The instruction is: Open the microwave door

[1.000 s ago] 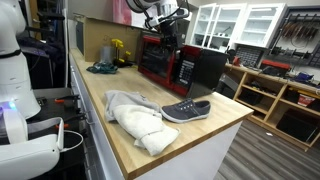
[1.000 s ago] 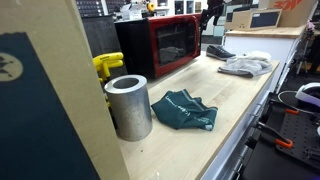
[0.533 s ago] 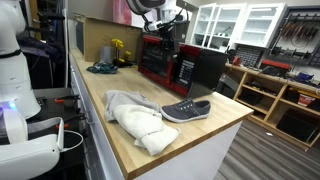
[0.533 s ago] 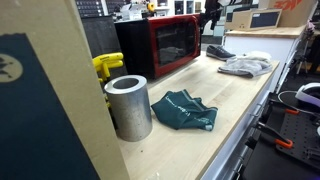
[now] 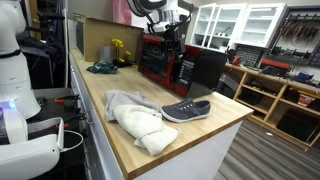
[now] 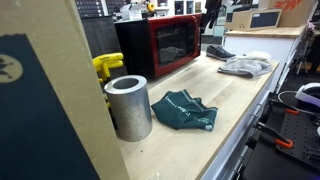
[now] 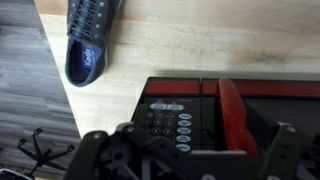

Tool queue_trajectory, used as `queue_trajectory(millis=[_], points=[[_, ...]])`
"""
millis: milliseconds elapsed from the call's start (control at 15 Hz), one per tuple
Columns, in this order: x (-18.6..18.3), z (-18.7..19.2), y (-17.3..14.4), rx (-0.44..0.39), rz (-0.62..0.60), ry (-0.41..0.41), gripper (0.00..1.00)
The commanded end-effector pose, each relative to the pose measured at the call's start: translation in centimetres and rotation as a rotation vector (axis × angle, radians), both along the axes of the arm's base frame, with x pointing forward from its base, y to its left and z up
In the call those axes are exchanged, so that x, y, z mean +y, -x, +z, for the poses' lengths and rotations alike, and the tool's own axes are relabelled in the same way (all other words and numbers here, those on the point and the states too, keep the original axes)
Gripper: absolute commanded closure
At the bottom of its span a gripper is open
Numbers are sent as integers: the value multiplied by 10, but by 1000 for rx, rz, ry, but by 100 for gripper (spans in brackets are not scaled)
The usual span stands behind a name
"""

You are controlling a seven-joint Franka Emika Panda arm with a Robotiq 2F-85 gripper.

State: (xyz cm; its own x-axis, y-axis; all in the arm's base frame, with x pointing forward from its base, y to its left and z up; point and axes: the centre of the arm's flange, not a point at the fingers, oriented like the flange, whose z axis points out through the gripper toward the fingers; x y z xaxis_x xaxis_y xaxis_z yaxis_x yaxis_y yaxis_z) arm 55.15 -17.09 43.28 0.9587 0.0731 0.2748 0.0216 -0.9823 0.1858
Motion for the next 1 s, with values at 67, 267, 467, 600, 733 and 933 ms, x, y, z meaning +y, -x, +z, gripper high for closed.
queue_trajectory(millis=[67,267,467,600,733,933], points=[[-9,-6,-8,-54,66,25,0],[9,-4,-13,-61,102,-17,0],[29,0,-14,-66,156,-66,0],[39,-5,-24,-78,184,-63,0],[46,-10,-34,-84,203,-30,25],[48,-15,-39,-88,223,13,42]])
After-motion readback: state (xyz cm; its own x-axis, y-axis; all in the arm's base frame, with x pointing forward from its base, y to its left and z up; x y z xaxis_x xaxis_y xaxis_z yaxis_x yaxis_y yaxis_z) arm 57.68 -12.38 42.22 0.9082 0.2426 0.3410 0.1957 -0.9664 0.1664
